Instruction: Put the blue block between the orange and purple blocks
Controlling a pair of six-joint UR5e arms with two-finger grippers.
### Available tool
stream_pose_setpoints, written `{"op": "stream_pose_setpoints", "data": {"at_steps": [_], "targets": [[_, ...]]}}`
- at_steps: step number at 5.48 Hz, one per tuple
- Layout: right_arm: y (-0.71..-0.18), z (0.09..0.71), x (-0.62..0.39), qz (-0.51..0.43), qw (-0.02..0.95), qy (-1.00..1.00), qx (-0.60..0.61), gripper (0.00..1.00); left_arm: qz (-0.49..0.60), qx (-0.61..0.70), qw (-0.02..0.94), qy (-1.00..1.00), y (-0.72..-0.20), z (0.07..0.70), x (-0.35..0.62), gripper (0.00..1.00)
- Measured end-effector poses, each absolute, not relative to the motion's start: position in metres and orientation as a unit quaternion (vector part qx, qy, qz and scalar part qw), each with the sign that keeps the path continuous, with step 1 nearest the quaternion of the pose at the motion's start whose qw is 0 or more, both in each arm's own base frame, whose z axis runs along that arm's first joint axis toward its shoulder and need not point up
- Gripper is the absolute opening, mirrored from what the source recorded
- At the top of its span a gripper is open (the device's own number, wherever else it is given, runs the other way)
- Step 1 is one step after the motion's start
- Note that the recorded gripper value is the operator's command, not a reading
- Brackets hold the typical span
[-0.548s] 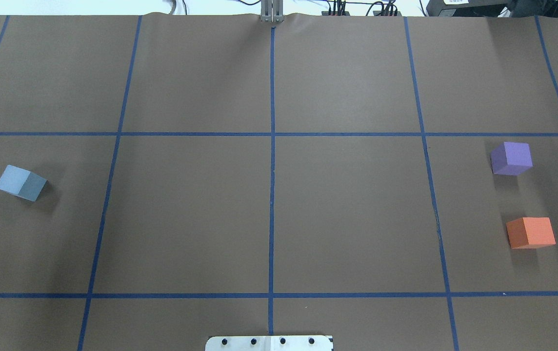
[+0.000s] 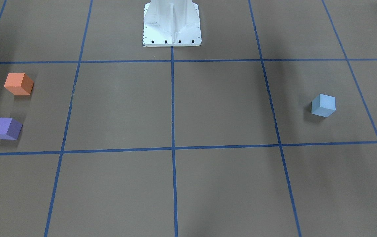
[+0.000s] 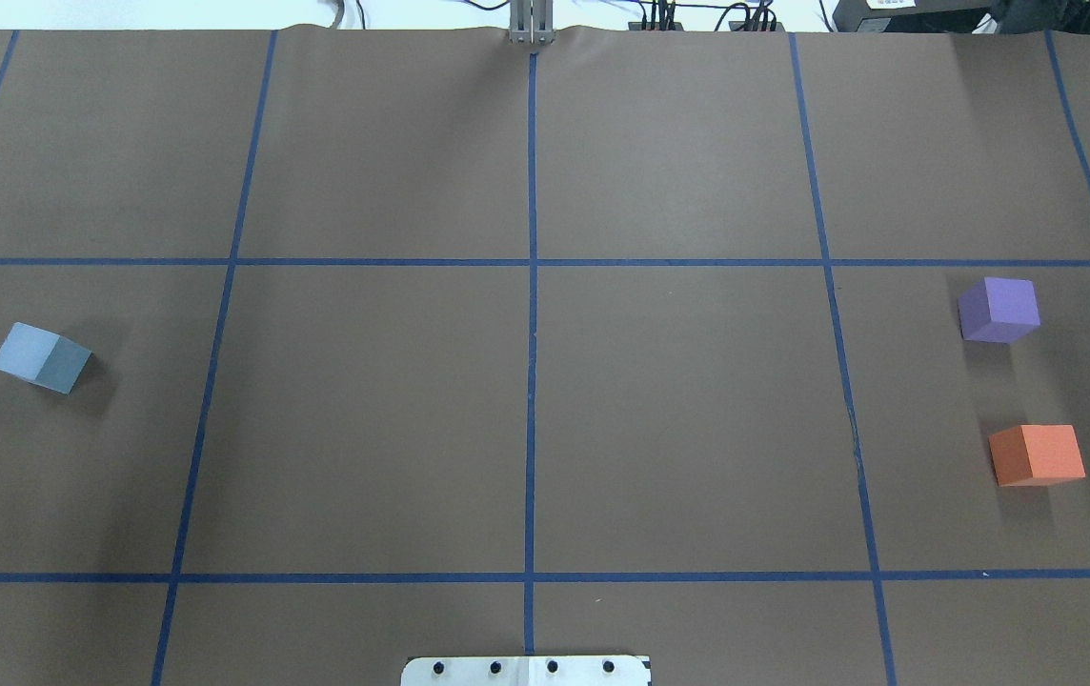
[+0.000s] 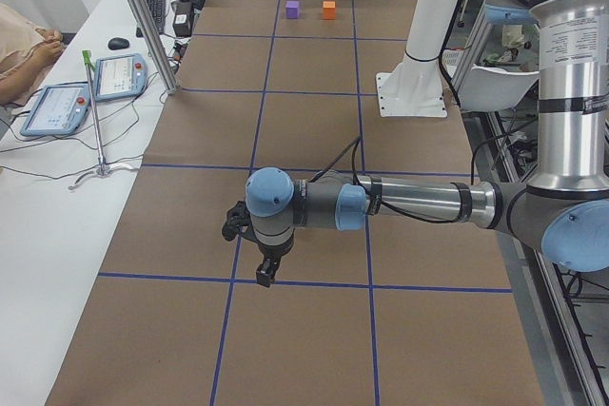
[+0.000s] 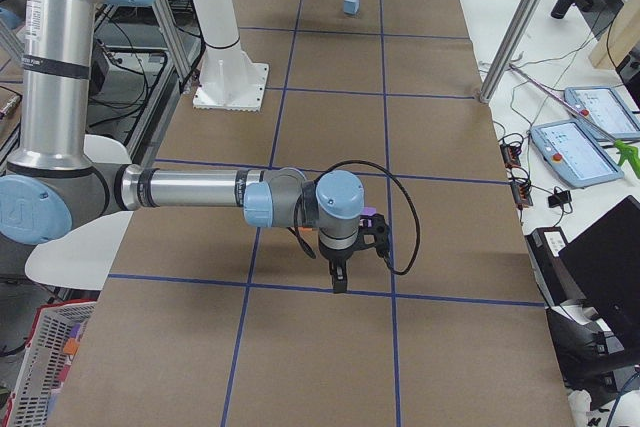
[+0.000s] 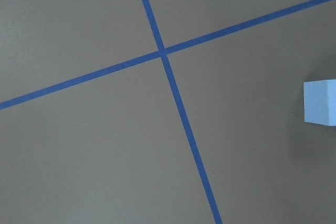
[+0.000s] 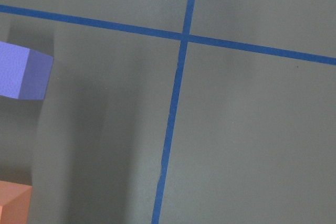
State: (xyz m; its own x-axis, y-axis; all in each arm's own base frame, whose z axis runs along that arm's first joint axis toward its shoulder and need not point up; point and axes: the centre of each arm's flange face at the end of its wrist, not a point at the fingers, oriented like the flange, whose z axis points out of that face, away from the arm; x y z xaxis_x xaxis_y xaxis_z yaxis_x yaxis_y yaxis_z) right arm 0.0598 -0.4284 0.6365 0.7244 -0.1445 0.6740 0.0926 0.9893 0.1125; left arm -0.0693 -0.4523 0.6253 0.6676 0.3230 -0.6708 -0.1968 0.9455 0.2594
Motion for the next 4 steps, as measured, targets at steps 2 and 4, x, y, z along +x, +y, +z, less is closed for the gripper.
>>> {"op": "stream_pose_setpoints", "data": {"at_steps": [2, 4], "targets": [[-0.428, 0.637, 0.060, -0.065, 0.928, -0.366, 0.036, 1.00, 0.167, 0.143, 0.903, 0.370, -0.470, 0.603, -0.069, 1.00], [-0.428, 0.637, 0.060, -0.066, 0.927, -0.366, 0.036, 1.00, 0.207, 0.237, 0.878, 0.361, -0.486, 0.591, -0.067, 1.00]]}}
